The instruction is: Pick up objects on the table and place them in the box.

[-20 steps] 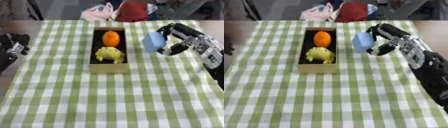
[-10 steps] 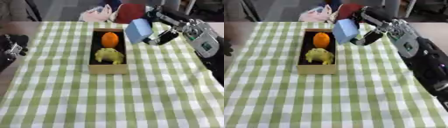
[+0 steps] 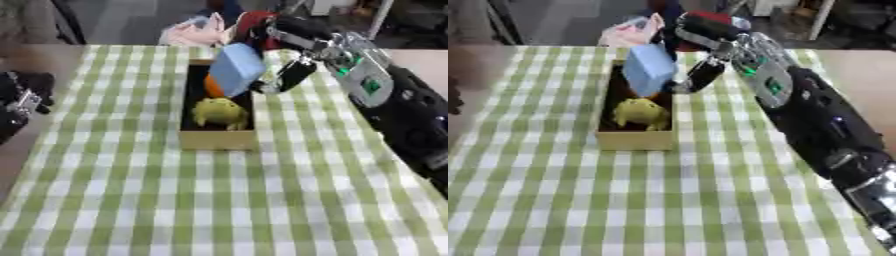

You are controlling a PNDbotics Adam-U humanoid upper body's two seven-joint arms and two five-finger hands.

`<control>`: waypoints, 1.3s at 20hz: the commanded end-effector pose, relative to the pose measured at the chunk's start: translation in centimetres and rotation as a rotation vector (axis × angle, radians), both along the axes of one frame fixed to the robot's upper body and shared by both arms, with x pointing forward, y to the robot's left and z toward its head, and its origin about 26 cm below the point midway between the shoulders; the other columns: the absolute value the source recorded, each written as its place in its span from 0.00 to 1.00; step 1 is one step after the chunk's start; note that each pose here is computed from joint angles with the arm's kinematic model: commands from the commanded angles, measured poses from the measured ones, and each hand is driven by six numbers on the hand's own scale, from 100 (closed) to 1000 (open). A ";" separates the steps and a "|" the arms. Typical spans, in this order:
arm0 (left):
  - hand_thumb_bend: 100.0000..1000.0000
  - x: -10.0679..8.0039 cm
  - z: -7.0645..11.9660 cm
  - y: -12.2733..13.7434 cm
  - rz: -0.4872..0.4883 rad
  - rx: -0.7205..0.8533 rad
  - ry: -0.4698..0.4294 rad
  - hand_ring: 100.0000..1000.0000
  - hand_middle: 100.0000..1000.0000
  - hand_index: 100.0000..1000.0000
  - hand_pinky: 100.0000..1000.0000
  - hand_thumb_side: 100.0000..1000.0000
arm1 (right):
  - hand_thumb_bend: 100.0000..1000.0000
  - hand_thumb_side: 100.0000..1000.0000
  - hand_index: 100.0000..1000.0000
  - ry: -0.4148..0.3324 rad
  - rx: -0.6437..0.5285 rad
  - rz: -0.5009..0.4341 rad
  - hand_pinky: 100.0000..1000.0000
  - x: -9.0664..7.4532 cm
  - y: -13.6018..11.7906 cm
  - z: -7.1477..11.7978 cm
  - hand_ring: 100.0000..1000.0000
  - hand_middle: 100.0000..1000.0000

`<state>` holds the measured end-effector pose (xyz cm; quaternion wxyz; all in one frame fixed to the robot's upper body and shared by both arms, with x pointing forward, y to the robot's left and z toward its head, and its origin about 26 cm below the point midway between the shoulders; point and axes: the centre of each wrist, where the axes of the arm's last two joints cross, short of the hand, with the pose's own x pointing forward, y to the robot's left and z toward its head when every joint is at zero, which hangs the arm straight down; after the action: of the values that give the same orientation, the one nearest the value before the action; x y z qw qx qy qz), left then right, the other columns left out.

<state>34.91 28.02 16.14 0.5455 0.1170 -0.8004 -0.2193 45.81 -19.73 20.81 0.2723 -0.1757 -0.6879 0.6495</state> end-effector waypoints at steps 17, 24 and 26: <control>0.49 0.1 1.2 -0.3 -0.014 -0.003 -0.033 0.50 0.46 0.61 0.49 0.67 | 0.65 0.58 0.96 -0.053 -0.117 -0.042 0.77 1.4 0.6 -2.0 0.81 0.86; 0.49 0.1 0.9 0.4 0.025 -0.008 -0.030 0.51 0.47 0.61 0.49 0.67 | 0.47 0.39 0.94 -0.048 0.268 -0.062 0.70 -1.0 -2.5 0.5 0.74 0.77; 0.48 0.1 0.9 0.6 0.037 -0.009 -0.030 0.52 0.47 0.61 0.49 0.68 | 0.42 0.36 0.93 -0.029 0.395 -0.083 0.69 -2.5 -3.8 1.3 0.74 0.77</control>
<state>35.07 27.97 16.13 0.5479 0.1198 -0.8020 -0.2056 43.95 -22.49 19.16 0.3305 -0.1520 -0.7735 0.5190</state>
